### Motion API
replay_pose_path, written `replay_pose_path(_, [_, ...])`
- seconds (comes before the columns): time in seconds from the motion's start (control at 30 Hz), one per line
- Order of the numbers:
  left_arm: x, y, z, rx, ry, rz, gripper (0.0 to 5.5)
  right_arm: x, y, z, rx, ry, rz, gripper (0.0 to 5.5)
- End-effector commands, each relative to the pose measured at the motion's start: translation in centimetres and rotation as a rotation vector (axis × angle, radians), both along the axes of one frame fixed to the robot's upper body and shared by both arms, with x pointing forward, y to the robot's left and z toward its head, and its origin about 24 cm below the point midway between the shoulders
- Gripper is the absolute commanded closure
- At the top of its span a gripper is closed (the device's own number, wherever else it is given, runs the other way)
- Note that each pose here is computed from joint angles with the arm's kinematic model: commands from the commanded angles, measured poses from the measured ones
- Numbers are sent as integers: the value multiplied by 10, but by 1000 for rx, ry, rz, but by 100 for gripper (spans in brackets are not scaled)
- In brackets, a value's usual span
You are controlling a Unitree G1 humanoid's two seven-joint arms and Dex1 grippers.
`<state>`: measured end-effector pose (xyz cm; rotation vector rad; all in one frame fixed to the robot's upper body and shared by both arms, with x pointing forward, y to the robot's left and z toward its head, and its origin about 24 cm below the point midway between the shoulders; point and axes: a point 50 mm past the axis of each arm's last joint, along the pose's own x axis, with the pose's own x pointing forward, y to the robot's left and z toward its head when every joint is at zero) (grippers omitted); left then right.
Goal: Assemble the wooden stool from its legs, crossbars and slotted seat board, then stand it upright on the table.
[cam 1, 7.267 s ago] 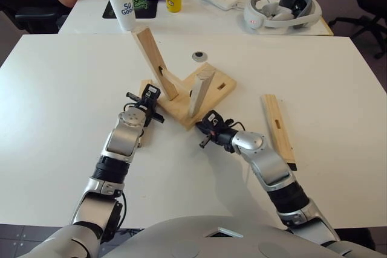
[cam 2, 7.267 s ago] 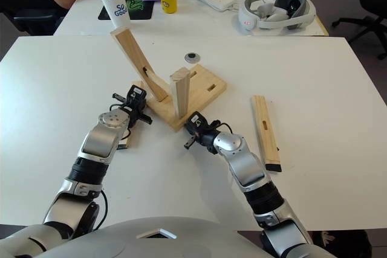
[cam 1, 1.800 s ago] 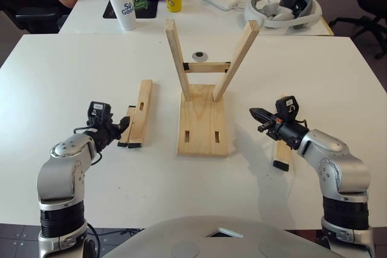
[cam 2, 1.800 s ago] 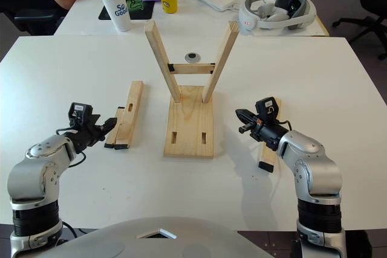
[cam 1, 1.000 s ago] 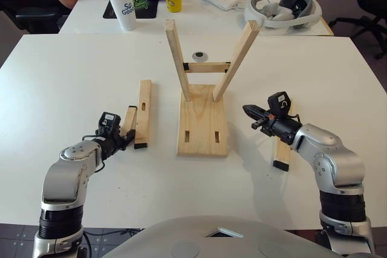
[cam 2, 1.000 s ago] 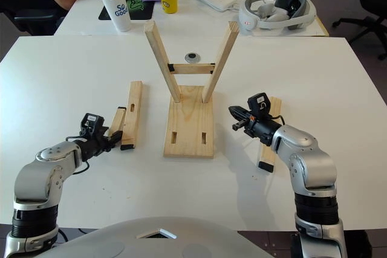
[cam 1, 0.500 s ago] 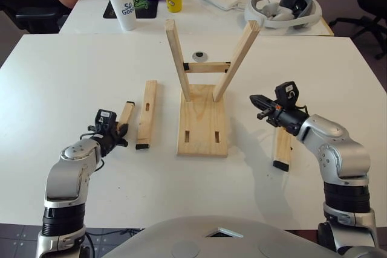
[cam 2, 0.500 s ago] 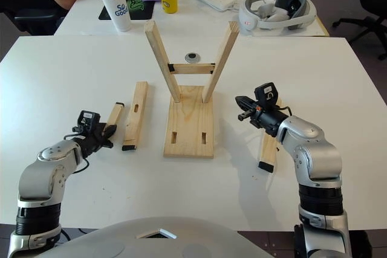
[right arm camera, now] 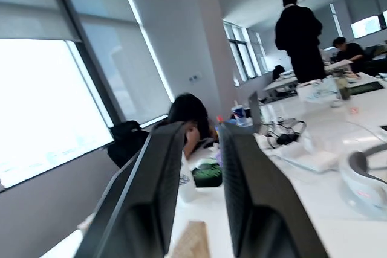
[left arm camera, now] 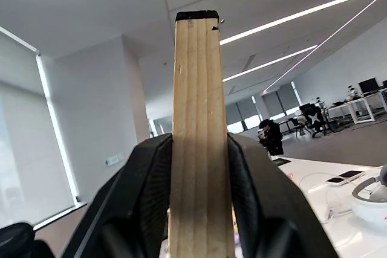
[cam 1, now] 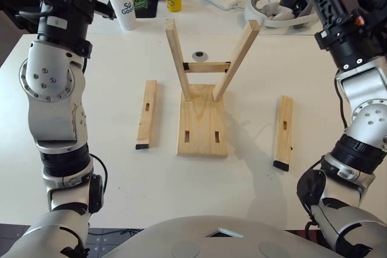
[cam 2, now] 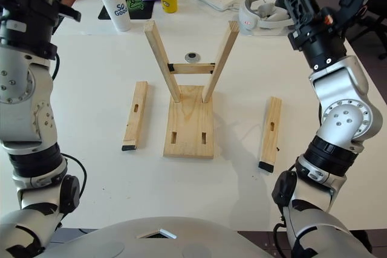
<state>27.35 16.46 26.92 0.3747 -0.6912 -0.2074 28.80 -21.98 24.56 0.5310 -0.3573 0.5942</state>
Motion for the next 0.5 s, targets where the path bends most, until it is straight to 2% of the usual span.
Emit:
replay_pose_path(0.03, [3,-32,-3,67,-16,-127,418,-10,33,25,57,-68,232,374])
replay_pose_path(0.2, [19,-41,-7,66,10,-176,418,-11,50,25,28,-68,351,315])
replay_pose_path(0.5, [29,-57,-21,37,63,-280,418,-1,69,16,-14,-42,384,312])
